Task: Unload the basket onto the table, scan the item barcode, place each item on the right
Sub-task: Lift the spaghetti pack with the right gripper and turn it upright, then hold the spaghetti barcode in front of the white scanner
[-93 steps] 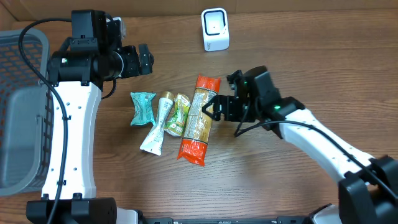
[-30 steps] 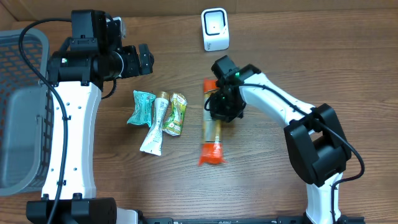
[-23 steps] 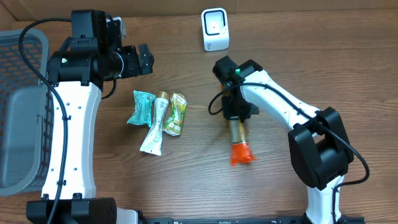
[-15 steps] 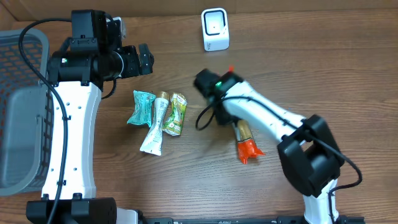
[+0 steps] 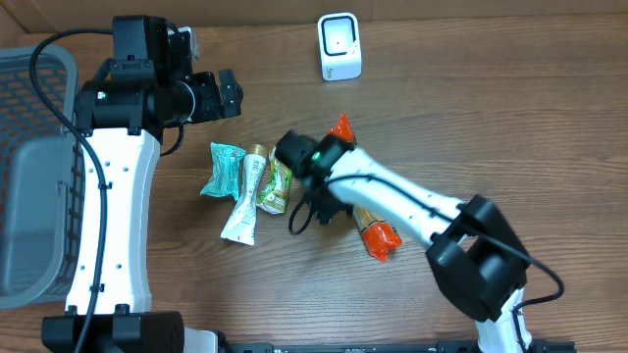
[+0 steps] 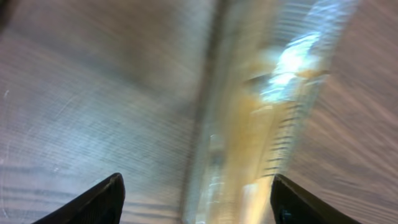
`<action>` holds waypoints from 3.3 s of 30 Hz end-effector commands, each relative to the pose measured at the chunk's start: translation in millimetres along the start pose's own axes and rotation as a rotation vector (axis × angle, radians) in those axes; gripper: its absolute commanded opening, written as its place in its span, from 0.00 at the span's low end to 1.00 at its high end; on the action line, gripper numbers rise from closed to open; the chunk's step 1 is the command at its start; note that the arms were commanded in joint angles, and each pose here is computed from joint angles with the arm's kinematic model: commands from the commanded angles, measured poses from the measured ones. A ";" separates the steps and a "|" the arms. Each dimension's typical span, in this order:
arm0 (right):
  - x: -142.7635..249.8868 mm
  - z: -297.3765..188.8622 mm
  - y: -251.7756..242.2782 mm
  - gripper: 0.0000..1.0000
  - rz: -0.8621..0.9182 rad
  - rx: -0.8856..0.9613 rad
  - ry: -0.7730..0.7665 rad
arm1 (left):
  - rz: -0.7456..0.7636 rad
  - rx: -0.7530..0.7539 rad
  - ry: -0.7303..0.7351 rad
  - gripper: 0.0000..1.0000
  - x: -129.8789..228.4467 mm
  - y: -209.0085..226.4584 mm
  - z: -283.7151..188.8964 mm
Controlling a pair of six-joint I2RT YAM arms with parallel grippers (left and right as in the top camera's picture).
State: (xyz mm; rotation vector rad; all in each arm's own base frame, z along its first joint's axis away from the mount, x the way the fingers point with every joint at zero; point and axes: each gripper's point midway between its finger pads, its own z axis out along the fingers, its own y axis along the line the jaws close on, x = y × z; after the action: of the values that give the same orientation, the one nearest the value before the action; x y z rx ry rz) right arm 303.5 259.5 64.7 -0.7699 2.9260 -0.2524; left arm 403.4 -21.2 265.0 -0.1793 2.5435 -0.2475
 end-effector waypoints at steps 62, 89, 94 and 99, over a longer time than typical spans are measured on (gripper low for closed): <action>-38.0 -207.3 -70.5 0.04 0.004 -0.931 -0.562 | 0.027 0.015 -0.013 1.00 -3.1 -3.9 -3.2; -24.2 -240.8 -84.7 0.04 -0.005 -0.908 -0.661 | 0.027 0.015 -0.013 1.00 -3.1 -3.9 -3.2; -35.4 -201.8 -99.2 0.04 0.039 -0.628 -0.607 | 0.027 0.015 -0.013 1.00 -3.1 -3.9 -3.2; -49.5 -170.1 -127.9 0.04 0.084 -0.301 -0.582 | 0.027 0.015 -0.013 1.00 -3.1 -3.9 -3.2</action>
State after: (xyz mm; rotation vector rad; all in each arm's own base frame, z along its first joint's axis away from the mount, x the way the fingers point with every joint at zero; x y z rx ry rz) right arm 352.7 219.9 251.8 -0.6690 2.5019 0.7236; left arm 403.4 -21.2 265.0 -0.1793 2.5435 -0.2475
